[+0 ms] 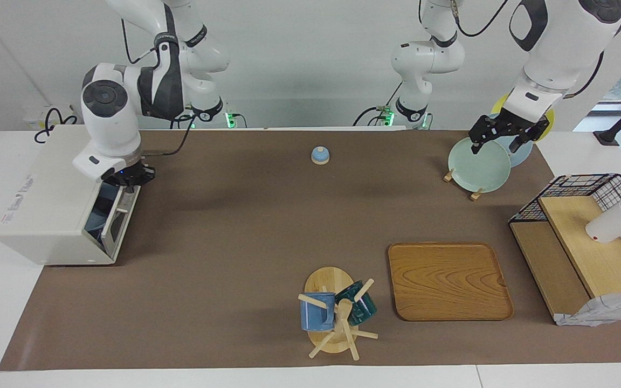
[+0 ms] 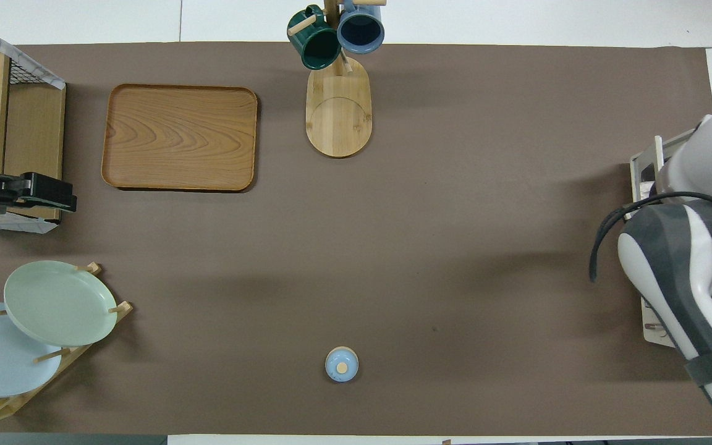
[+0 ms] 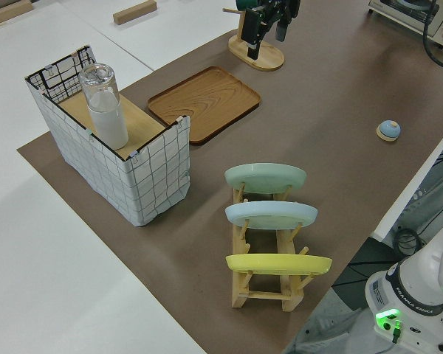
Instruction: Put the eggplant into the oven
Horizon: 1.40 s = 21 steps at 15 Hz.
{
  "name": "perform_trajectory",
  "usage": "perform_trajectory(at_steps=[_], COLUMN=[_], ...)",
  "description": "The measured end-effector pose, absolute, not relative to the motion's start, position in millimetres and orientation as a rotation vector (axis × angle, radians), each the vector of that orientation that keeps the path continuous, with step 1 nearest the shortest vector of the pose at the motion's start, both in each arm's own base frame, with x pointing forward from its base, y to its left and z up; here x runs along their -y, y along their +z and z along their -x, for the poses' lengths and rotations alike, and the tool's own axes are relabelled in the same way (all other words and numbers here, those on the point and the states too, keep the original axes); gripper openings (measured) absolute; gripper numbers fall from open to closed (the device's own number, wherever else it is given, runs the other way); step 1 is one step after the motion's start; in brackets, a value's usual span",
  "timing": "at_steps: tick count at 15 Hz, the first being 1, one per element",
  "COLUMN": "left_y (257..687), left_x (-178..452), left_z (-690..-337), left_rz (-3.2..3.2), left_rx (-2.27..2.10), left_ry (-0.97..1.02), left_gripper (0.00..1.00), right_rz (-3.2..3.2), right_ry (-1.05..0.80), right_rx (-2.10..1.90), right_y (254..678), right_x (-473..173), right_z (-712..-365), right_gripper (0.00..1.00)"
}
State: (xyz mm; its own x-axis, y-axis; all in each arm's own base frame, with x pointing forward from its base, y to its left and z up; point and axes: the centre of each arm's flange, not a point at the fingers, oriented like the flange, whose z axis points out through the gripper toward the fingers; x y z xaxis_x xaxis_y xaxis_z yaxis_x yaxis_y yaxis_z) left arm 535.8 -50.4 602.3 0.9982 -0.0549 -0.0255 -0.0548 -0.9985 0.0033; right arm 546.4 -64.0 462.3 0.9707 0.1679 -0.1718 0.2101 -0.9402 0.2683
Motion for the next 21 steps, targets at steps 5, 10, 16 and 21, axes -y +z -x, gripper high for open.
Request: perform_trajectory(at_steps=[5,10,16,21], left_y=[602.3,602.3,602.3,602.3], left_x=[50.3,50.3,50.2,50.2], left_z=[-535.9,-535.9,-535.9,-535.9], left_rz=[-3.138,-3.138,-3.138,-3.138], left_rx=[0.086,0.086,0.085,0.085], left_ry=[-0.04,-0.04,-0.04,-0.04], left_gripper=[1.0,1.0,1.0,1.0], right_rz=[-2.978,-3.019,-3.041,-3.039], right_ry=[-0.186,-0.152,-0.186,-0.174], right_rx=[-0.178,-0.197,-0.212,-0.227], right_y=[530.2,570.4,568.1,575.6], right_x=[59.1,41.4,32.3,26.2], right_z=[-549.9,-552.6,-550.7,-546.7], right_gripper=[0.1,0.62,1.0,1.0])
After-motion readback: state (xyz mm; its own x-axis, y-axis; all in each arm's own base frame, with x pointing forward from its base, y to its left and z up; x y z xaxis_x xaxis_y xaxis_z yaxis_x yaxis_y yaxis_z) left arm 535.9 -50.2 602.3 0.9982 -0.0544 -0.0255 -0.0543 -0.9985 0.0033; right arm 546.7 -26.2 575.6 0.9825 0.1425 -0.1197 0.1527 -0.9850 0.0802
